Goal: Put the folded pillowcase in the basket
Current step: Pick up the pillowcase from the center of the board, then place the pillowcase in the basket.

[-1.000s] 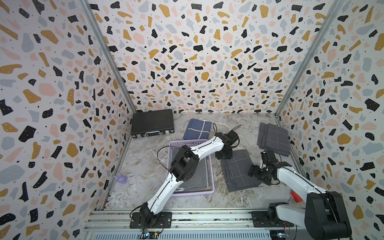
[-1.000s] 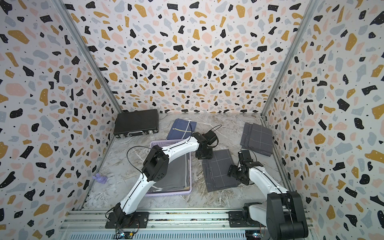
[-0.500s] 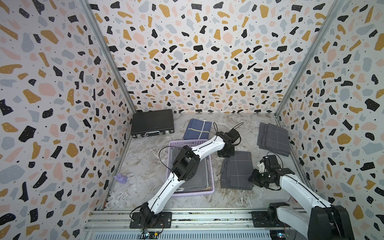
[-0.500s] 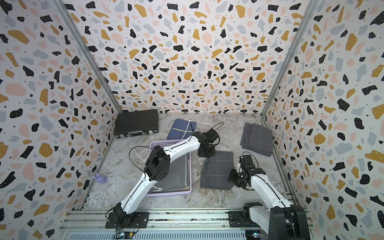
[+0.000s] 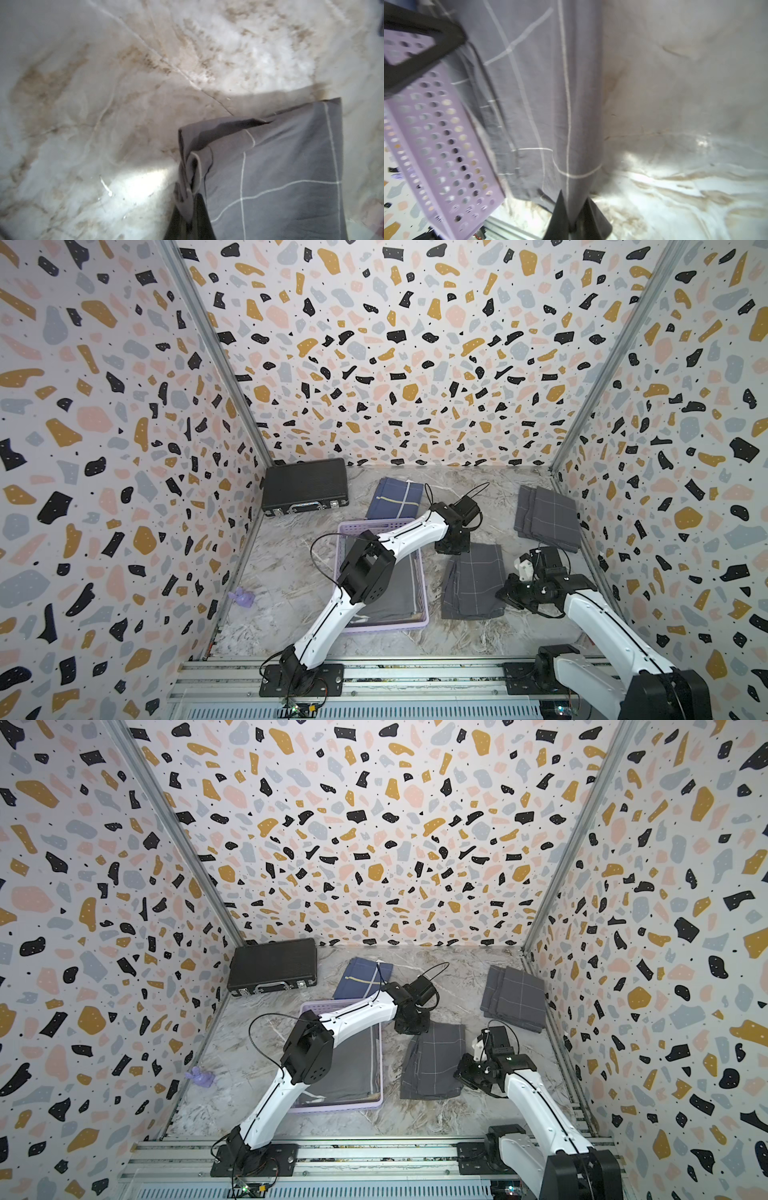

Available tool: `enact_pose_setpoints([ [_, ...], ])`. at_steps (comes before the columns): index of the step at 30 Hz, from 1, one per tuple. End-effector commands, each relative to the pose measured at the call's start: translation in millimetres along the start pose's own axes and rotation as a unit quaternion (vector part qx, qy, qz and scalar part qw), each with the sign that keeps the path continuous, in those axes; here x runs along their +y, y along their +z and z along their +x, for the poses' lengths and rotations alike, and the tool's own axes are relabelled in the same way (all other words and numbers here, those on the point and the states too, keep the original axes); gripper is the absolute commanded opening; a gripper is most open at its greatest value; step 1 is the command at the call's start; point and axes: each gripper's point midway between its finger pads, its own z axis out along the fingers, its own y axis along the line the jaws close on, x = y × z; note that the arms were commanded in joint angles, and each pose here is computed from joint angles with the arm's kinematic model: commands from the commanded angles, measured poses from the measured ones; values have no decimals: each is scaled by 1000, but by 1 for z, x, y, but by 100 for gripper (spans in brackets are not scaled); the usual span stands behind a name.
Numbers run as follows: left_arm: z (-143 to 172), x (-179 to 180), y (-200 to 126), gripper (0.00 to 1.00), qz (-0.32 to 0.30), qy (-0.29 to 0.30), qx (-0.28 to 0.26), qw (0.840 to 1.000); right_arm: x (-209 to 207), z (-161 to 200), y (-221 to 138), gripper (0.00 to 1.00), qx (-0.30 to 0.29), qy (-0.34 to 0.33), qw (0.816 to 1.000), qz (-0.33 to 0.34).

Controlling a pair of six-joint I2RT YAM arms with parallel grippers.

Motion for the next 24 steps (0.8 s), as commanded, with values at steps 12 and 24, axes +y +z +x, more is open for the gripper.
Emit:
enact_pose_setpoints([
  [12,-2,-24,-164,0,48,80,-126,988,106,-27,-93,0,-75,-69,991,-92],
  [24,16,131,-225,0,-4,31,-147,989,210,34,-39,0,-26,-183,976,-116],
])
